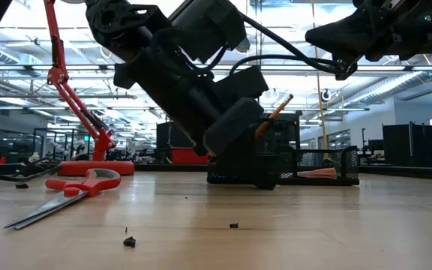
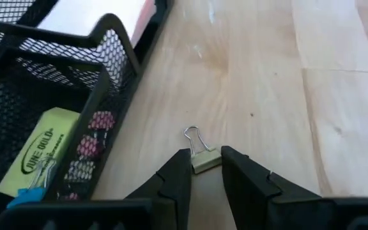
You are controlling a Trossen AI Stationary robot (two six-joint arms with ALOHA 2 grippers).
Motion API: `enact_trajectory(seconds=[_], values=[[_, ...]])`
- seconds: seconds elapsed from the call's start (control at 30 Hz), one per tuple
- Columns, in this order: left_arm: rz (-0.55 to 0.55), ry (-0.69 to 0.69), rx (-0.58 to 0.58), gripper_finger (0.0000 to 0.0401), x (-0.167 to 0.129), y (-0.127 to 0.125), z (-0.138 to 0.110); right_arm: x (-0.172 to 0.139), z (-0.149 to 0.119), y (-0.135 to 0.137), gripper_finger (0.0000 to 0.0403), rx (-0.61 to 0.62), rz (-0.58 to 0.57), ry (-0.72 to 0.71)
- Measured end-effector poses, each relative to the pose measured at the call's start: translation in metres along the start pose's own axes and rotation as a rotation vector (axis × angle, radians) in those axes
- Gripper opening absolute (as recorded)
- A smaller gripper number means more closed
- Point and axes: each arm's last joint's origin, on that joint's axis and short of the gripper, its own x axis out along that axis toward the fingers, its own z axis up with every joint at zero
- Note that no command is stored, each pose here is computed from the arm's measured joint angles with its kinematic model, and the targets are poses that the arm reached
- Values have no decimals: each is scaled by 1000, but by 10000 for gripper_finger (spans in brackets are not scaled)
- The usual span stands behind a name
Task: Pick and place office supplies into organizer
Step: Put the green binder clip into the black desk organizer
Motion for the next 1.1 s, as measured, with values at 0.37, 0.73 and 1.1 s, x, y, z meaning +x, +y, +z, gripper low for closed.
enact_trajectory(seconds=[0.37, 0.73, 1.1], values=[[-65, -49, 47, 92, -24, -6, 18, 0, 0, 0, 4, 0, 0, 0], [109, -108, 62, 92, -76, 15, 50, 0, 0, 0, 4, 1, 0, -2], [106, 49, -78, 92, -57, 51, 37, 0, 2, 0, 4, 6, 4, -18]])
